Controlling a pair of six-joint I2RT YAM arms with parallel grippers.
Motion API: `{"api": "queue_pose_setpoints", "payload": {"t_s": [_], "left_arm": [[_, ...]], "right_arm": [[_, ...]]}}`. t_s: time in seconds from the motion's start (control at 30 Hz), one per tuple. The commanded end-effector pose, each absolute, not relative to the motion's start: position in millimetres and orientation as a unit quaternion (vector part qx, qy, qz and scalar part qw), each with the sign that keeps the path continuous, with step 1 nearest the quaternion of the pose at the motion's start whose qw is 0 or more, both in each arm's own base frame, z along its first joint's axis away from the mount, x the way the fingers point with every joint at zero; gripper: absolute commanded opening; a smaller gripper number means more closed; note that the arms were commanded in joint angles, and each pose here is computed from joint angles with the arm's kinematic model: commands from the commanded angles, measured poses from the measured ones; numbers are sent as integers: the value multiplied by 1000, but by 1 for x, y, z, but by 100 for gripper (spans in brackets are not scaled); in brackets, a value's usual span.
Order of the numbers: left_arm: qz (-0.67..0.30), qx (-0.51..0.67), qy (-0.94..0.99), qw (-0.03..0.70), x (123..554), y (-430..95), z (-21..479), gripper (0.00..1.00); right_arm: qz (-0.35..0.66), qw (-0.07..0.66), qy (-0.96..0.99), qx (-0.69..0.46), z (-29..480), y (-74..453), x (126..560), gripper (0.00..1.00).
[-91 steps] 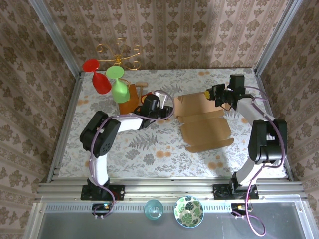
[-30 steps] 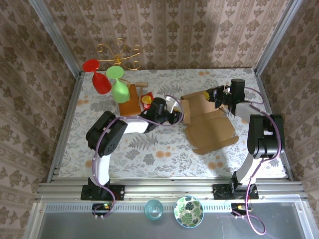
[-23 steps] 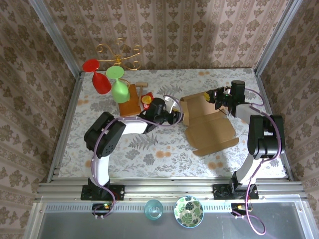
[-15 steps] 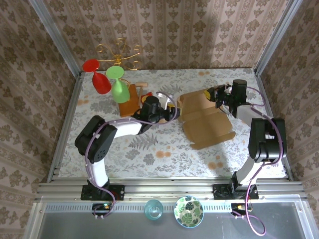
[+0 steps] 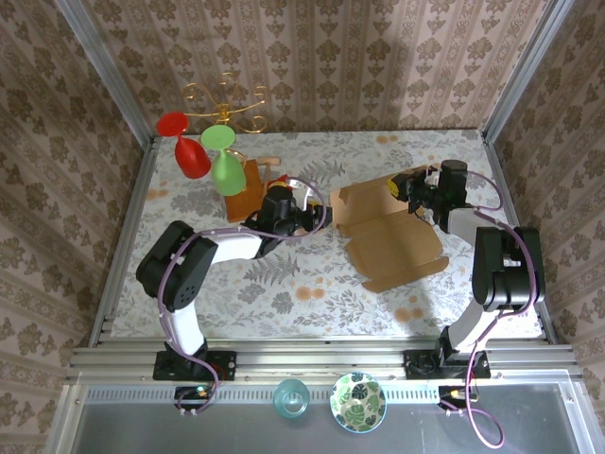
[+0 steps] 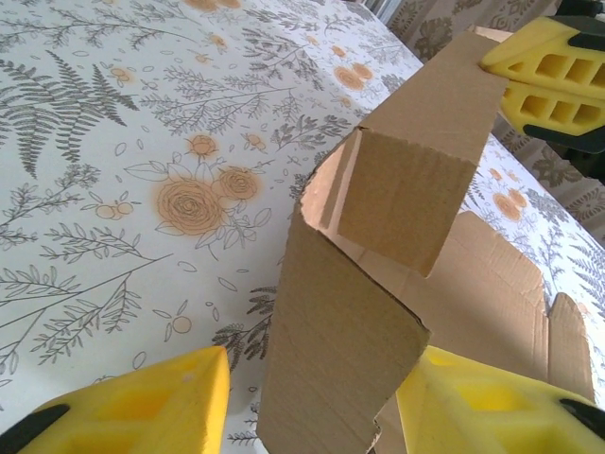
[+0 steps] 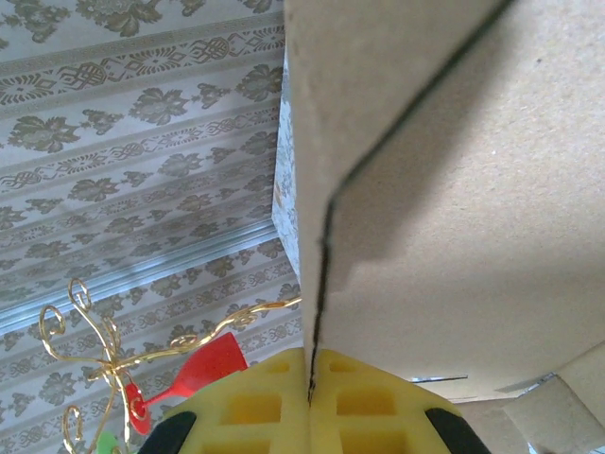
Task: Fold the paper box
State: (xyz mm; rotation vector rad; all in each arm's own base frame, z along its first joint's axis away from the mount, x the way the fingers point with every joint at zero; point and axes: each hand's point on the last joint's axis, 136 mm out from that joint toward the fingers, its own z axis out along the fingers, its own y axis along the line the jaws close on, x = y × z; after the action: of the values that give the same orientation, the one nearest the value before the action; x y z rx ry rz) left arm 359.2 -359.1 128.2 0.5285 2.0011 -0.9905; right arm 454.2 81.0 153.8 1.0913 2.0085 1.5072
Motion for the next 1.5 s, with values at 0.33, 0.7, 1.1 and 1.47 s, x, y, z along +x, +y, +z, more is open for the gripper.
{"api": "queue_pose_setpoints", "payload": {"t_s": [0.33, 0.7, 1.1, 1.47], "left_arm": [[-408, 295, 773, 386, 352, -396, 114, 41], [-392, 249, 773, 432, 343, -373, 155, 53], [-336, 216, 814, 422, 370, -334, 123, 39], [-315, 342, 776, 426, 383, -366, 104, 24]], "right_arm": [[547, 201, 728, 360, 153, 83, 453, 0], [599, 282, 681, 313, 180, 71, 463, 0], [607, 268, 680, 312, 157, 75, 458, 0], [599, 251, 693, 312, 148, 75, 456, 0]]}}
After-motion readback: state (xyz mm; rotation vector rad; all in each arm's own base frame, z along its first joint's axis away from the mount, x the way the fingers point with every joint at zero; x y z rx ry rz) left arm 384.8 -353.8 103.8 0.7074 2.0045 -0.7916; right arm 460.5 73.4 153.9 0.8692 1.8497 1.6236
